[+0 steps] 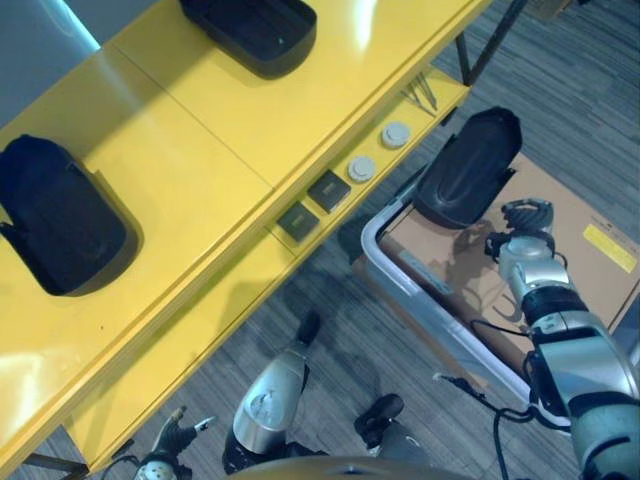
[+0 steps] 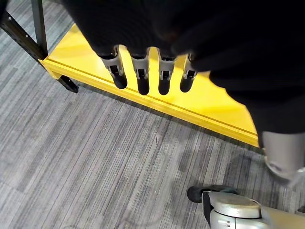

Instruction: Move parts from the plastic box to the shelf.

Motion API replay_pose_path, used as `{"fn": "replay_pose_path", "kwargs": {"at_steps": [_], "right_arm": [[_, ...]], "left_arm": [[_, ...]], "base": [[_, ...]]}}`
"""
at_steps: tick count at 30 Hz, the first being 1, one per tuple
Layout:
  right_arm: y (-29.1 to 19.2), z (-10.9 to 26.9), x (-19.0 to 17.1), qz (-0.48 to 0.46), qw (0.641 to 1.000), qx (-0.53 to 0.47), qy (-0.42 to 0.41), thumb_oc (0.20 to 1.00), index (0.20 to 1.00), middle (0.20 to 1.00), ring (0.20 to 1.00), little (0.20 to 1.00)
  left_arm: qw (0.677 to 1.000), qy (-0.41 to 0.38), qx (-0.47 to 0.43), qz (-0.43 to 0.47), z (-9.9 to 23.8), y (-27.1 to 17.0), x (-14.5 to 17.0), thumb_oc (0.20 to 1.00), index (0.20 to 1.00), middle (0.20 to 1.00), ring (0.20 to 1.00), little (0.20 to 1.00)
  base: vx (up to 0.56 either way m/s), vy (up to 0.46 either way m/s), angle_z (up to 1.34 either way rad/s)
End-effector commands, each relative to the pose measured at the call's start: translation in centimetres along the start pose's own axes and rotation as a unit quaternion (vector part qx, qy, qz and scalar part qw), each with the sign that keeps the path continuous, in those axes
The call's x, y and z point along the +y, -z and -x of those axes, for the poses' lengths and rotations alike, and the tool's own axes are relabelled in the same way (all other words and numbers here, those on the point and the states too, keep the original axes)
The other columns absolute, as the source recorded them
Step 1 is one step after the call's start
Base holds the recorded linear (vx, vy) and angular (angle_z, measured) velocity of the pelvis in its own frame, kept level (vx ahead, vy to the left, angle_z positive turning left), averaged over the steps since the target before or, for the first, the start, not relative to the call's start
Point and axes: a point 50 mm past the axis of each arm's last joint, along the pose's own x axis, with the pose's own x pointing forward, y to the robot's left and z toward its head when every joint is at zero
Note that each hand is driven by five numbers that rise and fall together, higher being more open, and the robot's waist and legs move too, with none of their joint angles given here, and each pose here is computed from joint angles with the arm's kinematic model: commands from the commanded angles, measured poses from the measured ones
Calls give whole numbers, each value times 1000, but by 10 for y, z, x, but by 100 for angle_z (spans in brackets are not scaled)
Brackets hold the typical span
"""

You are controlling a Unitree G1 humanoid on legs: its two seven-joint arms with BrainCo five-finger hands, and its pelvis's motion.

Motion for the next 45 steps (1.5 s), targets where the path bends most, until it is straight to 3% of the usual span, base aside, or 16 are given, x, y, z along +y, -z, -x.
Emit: {"fn": "replay_pose_path", "kwargs": {"at_steps": [1,6,7,8,28,45], "right_arm": [[6,-2,-21,18,999,-22,23,200,200,200,200,200],[8,0,-23,15,999,-33,33,200,200,200,200,200],[5,2,-26,12,998,-49,49,507,507,507,507,507],[5,2,-26,12,997,-50,50,1000,1000,1000,1000,1000],[9,3,-13,51,998,-19,29,1000,1000,1000,1000,1000],[-33,-13,-31,38,996,-60,58,1000,1000,1000,1000,1000]], "left_arm": [[999,1,35,-35,9,26,7,1000,1000,1000,1000,1000],[998,0,39,-41,11,29,4,1000,1000,1000,1000,1000],[998,-3,41,-38,12,31,4,1000,1000,1000,1000,1000],[998,-3,42,-37,12,31,4,1000,1000,1000,1000,1000],[998,8,47,-45,10,29,-1,1000,1000,1000,1000,1000],[1000,10,11,-26,2,10,4,1000,1000,1000,1000,1000]], "base": [[23,-45,-1],[22,-28,-1],[43,-23,-1],[61,-25,-3],[8,35,-1],[-39,27,3]]}}
